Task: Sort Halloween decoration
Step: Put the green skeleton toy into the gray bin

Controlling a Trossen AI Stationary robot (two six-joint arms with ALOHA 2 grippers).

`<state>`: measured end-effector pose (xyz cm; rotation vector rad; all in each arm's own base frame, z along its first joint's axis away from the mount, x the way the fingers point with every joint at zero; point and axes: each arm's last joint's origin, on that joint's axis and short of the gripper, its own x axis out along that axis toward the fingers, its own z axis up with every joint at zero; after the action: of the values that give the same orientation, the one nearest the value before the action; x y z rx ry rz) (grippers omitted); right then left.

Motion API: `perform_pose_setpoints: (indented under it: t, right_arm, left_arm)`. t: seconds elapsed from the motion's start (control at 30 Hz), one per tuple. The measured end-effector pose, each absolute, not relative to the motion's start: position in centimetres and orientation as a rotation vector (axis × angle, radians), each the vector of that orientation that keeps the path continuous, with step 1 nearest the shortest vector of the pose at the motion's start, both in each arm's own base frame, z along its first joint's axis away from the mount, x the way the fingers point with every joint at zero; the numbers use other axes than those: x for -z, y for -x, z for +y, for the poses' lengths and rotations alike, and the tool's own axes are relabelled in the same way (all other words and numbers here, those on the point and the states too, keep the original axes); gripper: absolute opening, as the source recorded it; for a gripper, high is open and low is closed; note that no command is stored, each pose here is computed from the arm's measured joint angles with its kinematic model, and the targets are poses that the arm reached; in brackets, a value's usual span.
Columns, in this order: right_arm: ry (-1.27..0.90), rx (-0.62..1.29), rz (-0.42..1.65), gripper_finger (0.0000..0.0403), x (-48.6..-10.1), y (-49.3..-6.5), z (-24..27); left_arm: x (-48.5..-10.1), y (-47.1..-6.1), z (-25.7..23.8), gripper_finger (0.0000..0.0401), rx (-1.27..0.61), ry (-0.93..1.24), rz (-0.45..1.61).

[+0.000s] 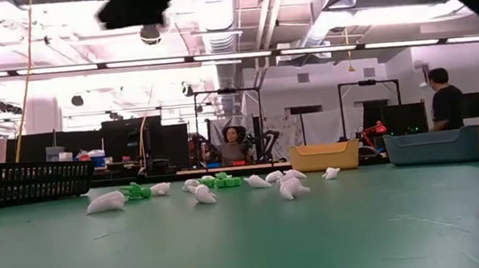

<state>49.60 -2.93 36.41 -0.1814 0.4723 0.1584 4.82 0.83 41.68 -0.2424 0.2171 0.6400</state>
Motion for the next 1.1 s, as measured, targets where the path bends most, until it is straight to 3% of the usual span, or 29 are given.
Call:
perform_pose_setpoints:
  t: [0.3,0.53,0.7,0.87,1.1]
  right_arm:
    - [0.186,0.057,0.785,0.0112,-44.6,-36.9,-3.9]
    - [0.052,0.159,0.947,0.0111,-47.4,-29.0,-2.4]
    - [0.016,0.212,0.900,0.0111,-48.6,-24.6,-0.3]
    - [-0.007,0.373,0.847,0.0111,-47.2,-20.3,2.0]
    - [-0.017,0.488,0.750,0.0111,-38.8,-21.8,5.0]
  left_arm:
    - [-41.9,-6.4,0.2,0.0199,-0.567,0.215,0.245]
    - [-41.7,-11.2,-1.3,0.0199,-0.515,0.044,0.338]
    - [-41.5,-13.7,-1.7,0.0199,-0.489,0.058,0.358]
    - [-41.5,-14.2,-1.4,0.0199,-0.439,0.165,0.350]
    - [-42.0,-14.5,-1.1,0.0199,-0.396,0.245,0.304]
